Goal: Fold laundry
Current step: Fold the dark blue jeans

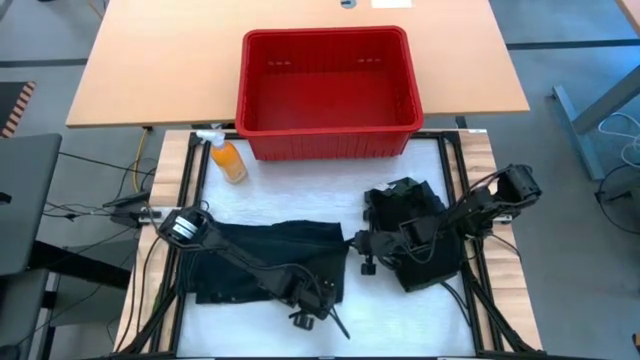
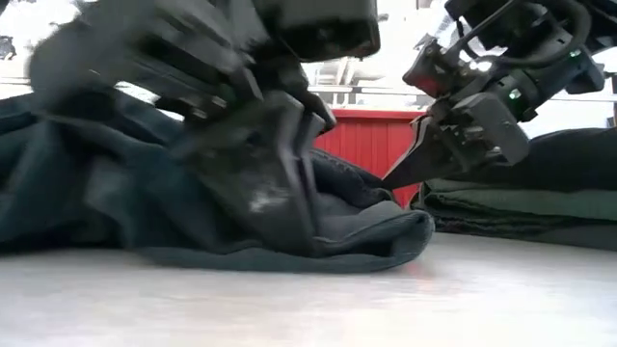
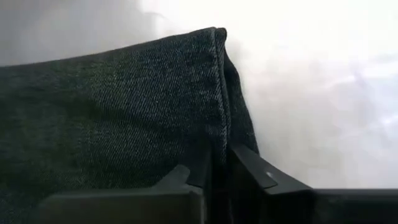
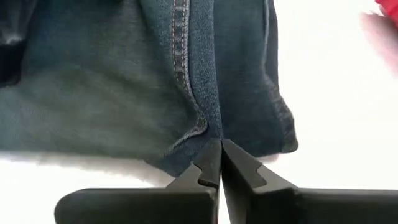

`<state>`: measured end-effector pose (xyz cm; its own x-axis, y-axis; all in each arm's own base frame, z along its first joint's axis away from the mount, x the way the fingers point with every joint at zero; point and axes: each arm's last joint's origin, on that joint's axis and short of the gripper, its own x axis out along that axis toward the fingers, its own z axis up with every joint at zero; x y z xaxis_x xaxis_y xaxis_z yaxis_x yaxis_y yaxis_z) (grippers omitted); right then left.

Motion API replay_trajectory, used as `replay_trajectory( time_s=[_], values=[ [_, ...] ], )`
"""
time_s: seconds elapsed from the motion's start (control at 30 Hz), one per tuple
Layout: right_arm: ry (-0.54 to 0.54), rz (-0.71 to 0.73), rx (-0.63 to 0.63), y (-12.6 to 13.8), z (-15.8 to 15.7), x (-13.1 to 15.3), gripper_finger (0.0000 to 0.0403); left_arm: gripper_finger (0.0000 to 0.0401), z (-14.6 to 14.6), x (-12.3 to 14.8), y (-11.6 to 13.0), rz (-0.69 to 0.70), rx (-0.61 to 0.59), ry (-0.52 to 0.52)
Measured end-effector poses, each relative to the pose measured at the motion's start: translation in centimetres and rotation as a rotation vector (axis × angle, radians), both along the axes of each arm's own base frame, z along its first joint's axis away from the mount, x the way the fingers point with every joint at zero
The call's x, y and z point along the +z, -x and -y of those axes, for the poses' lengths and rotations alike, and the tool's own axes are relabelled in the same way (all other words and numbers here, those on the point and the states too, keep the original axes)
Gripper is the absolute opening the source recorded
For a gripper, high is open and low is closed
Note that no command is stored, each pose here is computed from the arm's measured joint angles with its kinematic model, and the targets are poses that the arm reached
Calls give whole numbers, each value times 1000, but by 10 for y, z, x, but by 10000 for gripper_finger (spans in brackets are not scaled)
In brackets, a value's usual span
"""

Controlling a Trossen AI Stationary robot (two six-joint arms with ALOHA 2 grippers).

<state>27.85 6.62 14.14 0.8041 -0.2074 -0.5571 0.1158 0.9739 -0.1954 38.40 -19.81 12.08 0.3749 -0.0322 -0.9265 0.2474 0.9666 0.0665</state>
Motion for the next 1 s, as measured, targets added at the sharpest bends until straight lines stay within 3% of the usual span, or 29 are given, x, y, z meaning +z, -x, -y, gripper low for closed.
replay_trajectory(
  time_s=[0.13, 0.37, 0.6, 0.7, 0.8, 0.9, 1.0],
  values=[
    [-5, 4, 29, 2, -9, 0, 34, 5, 13, 0, 10, -40, -37, 31],
    [-1, -1, 65, 5, -18, 0, 32, 2, 30, 7, 31, -114, -89, 22],
    [50, -74, 28, 10, -14, -7, 27, 0, 44, 37, 66, -161, -82, -25],
    [28, -46, 44, 8, -16, -4, 26, 0, 46, 53, 74, -97, -37, -68],
    [-99, 32, 56, 5, -22, 1, 32, 0, 47, 60, 76, -45, 1, -93],
    [-300, 145, 210, 1, -41, 14, 42, 0, 47, 60, 76, -32, 17, -113],
    [-339, 189, 299, 6, -61, 18, 52, 0, 45, 60, 75, -29, 15, -120]
  ],
)
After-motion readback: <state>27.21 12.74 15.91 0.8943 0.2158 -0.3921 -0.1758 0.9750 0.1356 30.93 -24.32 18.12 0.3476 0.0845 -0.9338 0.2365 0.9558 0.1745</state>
